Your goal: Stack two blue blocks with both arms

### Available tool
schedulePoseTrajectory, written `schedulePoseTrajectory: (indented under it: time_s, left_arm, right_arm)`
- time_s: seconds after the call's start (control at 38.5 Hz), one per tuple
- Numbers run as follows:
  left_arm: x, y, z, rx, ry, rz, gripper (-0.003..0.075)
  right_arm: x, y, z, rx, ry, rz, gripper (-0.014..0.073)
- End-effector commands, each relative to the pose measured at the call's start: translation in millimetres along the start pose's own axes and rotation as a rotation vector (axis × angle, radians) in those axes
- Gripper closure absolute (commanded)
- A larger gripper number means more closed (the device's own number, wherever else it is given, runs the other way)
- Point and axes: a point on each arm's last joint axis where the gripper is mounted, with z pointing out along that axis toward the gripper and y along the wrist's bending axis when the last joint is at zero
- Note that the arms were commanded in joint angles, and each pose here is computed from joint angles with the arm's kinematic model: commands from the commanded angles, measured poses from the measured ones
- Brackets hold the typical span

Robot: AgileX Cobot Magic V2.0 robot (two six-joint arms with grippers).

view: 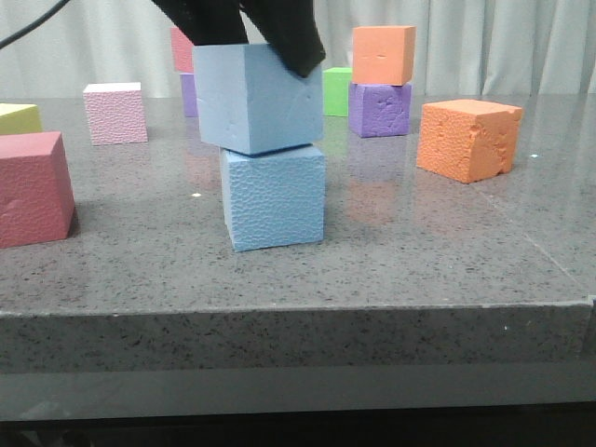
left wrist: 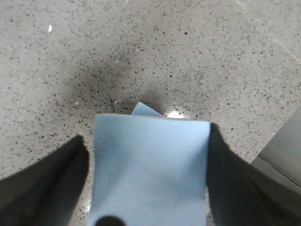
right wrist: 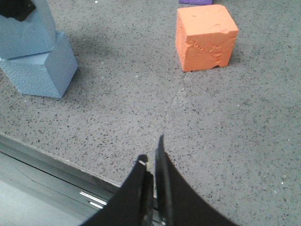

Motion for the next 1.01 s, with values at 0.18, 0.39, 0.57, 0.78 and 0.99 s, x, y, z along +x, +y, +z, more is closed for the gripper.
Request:
schedulePoseTrajectory:
  time_s: [0.18,0.39,0.57,0.78,0.99]
  left_arm:
    - [-4,-10,-30,0.009,-0.117,0.0,0.016]
    - [-9,-10,-51,-0.019,-0.158,0.001,0.016]
    - [-13,-12,-69,-0.022,-0.196,0.012,0.0181]
    - [-14,-12,-70,-0.023,-0.2,0.012,0.0434]
    - [-17,-15,-81,-0.018,-0.289,0.068,0.068]
  right_arm:
    - [-13,-1,-5,0.018,-0.086,-0.01,0.056]
    - [-13,-1,-5,0.018,-0.086,-0.01,0.056]
    - [-13,-1,-5,0.018,-0.086,-0.01,0.056]
    - [-13,-1,-5,0.018,-0.086,-0.01,0.056]
    - [-13,-1,-5,0.017,-0.081,-0.01,0.056]
